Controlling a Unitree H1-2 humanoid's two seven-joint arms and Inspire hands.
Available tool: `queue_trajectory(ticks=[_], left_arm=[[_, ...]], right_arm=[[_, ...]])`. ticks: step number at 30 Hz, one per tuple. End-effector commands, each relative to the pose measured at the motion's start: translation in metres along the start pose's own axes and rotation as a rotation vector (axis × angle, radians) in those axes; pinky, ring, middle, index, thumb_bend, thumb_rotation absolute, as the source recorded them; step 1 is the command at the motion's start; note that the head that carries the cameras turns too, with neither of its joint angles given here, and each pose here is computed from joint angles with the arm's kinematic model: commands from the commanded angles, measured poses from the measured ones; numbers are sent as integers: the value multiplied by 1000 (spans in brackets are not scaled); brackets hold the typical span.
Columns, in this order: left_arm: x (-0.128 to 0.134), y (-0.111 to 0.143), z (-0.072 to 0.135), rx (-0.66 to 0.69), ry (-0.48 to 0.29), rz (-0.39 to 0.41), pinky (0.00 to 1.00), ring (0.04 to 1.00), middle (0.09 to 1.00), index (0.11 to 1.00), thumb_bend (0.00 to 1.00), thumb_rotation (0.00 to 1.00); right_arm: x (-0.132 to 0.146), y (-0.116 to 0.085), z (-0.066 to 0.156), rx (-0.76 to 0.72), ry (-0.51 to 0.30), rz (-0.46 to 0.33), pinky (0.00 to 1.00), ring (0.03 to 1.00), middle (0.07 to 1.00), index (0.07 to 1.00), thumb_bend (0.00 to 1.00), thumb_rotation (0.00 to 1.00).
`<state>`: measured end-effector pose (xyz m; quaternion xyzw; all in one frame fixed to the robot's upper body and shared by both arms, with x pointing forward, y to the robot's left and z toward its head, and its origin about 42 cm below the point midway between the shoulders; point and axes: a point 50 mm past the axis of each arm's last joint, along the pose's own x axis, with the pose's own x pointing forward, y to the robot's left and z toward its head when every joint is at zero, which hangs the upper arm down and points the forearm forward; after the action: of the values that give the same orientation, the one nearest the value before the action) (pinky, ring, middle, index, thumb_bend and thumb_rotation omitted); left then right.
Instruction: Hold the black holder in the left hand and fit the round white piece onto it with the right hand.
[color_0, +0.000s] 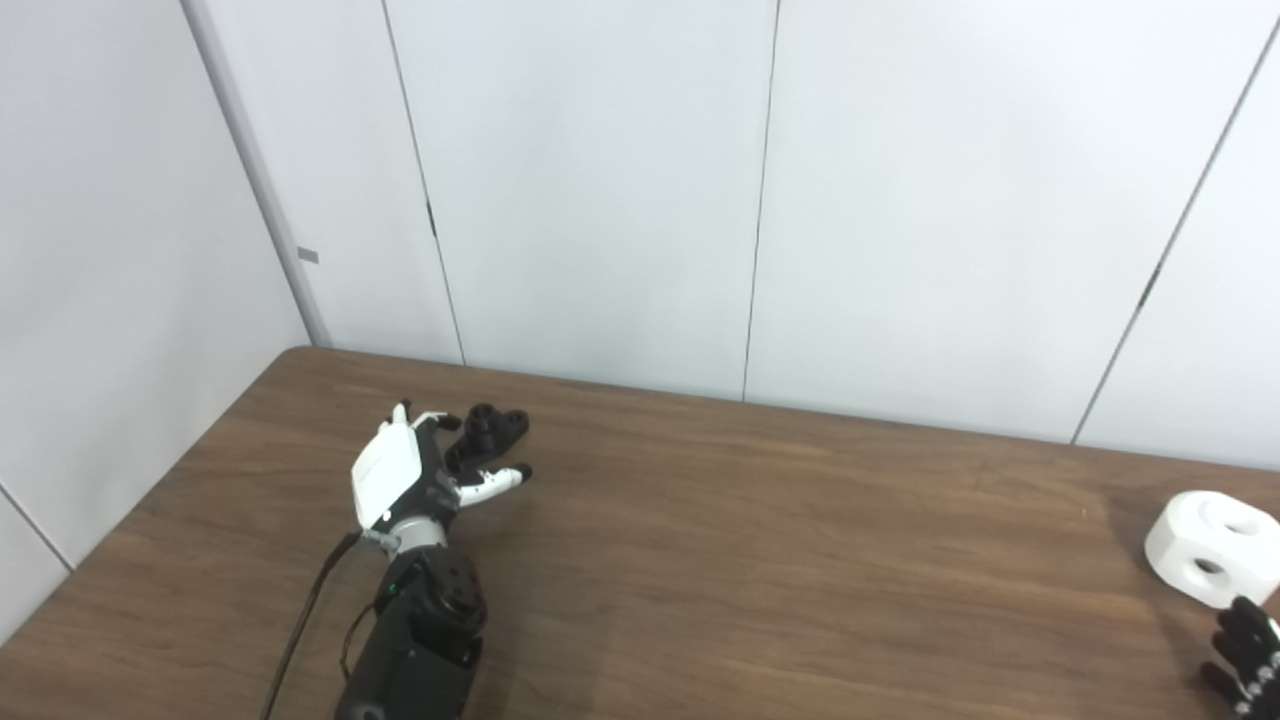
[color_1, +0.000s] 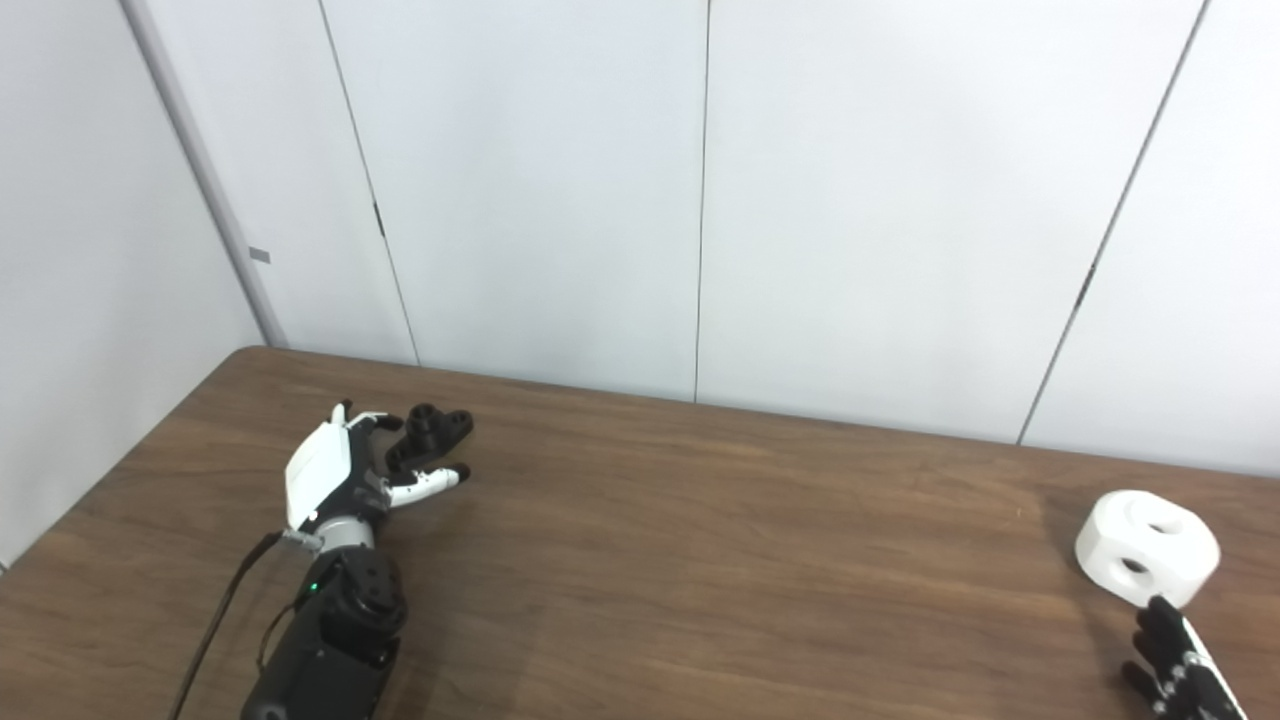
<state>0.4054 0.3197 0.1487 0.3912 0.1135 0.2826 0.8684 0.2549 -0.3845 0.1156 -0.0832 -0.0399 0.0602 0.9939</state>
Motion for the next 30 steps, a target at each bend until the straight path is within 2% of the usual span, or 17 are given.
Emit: queue_trajectory(ticks=[1,11,20,26,30], left_arm=[[15,15,20,-3,-36,79,1000,1000,1000,764,999,329],[28,11,14,-5,17,80,1000,1000,1000,774,979,297],[36,6,5,8,58,63,1000,1000,1000,745,997,294],[43,7,7,22,64,63,1000,1000,1000,743,996,294],[46,6,7,40,61,26,1000,1000,1000,720,979,280]], right_arm=[[-16,-1,-14,19,59,-14,1000,1000,1000,1000,1000,651],[-20,-5,-15,9,70,-15,1000,1000,1000,1000,1000,664],[-23,-7,-14,1,76,-16,1000,1000,1000,1000,1000,672],[-26,-9,-16,12,77,-17,1000,1000,1000,1000,1000,658],[-27,-9,-14,10,75,-16,1000,1000,1000,1000,1000,658]])
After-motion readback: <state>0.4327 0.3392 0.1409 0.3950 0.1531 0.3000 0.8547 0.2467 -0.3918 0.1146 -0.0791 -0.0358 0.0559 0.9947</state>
